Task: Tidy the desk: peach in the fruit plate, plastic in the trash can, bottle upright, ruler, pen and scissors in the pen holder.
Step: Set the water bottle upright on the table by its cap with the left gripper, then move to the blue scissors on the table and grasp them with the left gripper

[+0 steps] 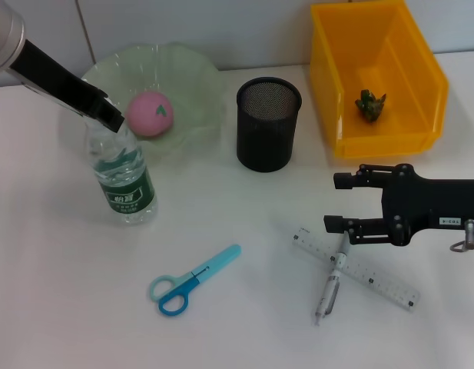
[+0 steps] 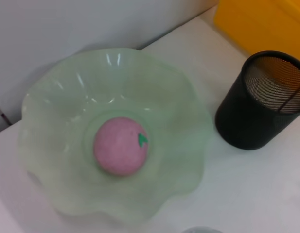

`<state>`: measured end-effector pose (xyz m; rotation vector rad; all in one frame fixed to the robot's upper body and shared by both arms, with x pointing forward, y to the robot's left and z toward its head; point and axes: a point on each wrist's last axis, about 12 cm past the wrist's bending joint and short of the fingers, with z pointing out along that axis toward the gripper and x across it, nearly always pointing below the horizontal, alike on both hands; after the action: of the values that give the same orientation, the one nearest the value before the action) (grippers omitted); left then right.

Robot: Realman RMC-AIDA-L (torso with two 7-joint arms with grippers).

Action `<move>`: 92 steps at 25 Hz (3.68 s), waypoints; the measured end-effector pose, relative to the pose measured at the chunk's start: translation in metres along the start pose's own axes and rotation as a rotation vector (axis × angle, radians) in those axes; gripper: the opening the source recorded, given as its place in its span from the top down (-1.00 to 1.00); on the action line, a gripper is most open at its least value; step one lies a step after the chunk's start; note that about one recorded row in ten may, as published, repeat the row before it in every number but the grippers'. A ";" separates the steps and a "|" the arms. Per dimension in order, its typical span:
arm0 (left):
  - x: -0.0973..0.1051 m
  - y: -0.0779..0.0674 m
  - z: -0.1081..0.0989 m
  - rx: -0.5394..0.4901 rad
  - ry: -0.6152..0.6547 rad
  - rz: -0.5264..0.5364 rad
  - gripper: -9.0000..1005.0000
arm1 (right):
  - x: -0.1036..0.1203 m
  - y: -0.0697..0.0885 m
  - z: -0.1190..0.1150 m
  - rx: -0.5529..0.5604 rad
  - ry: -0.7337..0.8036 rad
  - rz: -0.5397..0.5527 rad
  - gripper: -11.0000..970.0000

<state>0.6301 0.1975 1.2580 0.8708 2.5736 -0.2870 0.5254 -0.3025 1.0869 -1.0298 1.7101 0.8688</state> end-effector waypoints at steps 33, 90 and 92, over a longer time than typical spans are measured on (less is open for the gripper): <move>0.000 0.002 0.003 -0.035 -0.019 0.018 0.10 | -0.002 -0.002 0.001 0.004 0.002 -0.003 -0.57; 0.134 -0.016 0.074 0.687 -0.823 0.386 -0.58 | -0.015 -0.008 -0.014 0.019 -0.031 0.095 -0.58; 0.154 -0.017 0.091 0.647 -0.803 0.387 -0.58 | -0.020 -0.009 -0.015 0.012 -0.025 0.105 -0.58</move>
<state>0.5366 0.2381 1.1099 1.1351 1.5330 -1.1206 0.5322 -0.3144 1.1095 -0.9243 1.7596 0.9338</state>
